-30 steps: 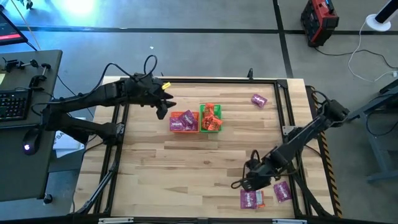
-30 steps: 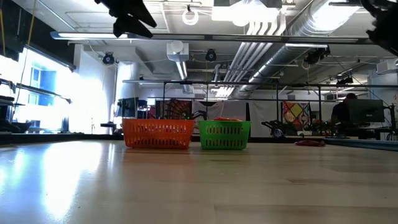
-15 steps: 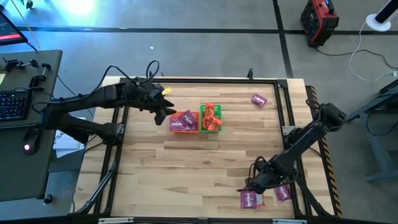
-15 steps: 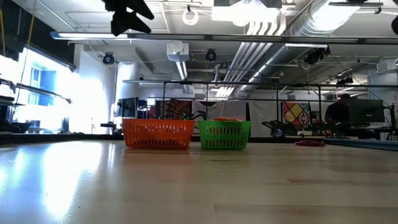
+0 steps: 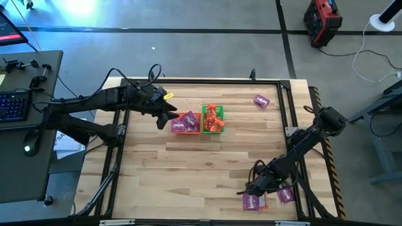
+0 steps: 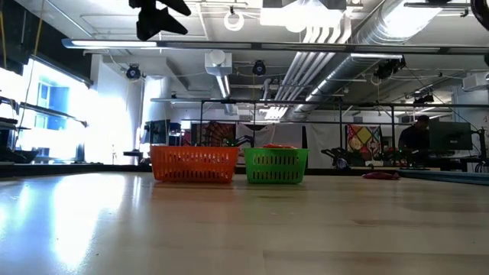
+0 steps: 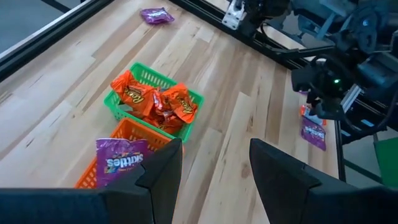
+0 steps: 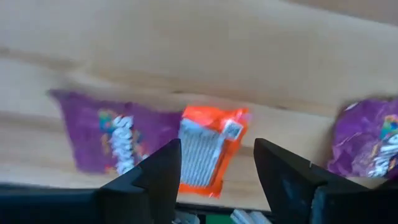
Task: Sort candy by brand, put in halloween buckets
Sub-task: Put the orange chocolate into the green bin
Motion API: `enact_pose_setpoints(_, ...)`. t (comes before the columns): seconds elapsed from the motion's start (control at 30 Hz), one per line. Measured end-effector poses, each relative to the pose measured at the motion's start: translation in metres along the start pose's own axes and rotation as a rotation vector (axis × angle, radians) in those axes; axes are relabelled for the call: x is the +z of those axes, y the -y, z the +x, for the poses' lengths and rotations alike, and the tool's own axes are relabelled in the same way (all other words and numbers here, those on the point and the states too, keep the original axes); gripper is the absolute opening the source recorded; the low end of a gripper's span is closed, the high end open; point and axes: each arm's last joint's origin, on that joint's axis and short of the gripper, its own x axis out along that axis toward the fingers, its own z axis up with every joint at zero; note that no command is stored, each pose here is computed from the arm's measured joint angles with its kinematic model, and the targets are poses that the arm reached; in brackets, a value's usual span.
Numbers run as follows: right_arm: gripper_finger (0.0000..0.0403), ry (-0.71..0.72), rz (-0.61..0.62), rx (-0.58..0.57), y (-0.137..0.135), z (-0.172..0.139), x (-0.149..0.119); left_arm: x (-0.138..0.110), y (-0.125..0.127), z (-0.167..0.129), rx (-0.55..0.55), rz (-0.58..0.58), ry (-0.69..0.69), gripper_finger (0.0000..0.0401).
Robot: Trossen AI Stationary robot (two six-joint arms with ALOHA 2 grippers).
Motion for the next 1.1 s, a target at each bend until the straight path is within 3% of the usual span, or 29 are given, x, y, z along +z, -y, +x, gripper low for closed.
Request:
enact_pose_setpoints(0.47, 0.0176, 0.033, 0.026, 0.008, 0.004, 0.003, 0.006, 0.000, 0.000, 0.000, 0.000, -0.026, 0.000, 0.0179)
enact_pose_setpoints(0.9, 0.0083, 0.026, 0.026, -0.010, 0.002, 0.010, 0.007, 0.000, 0.000, 0.000, 0.000, 0.001, 0.000, 0.0179)
enact_pose_setpoints(1.1, 0.0011, 0.033, -0.035, 0.009, 0.002, -0.001, 0.003, 0.000, -0.001, 0.000, 0.023, 0.002, 0.009, 0.0179)
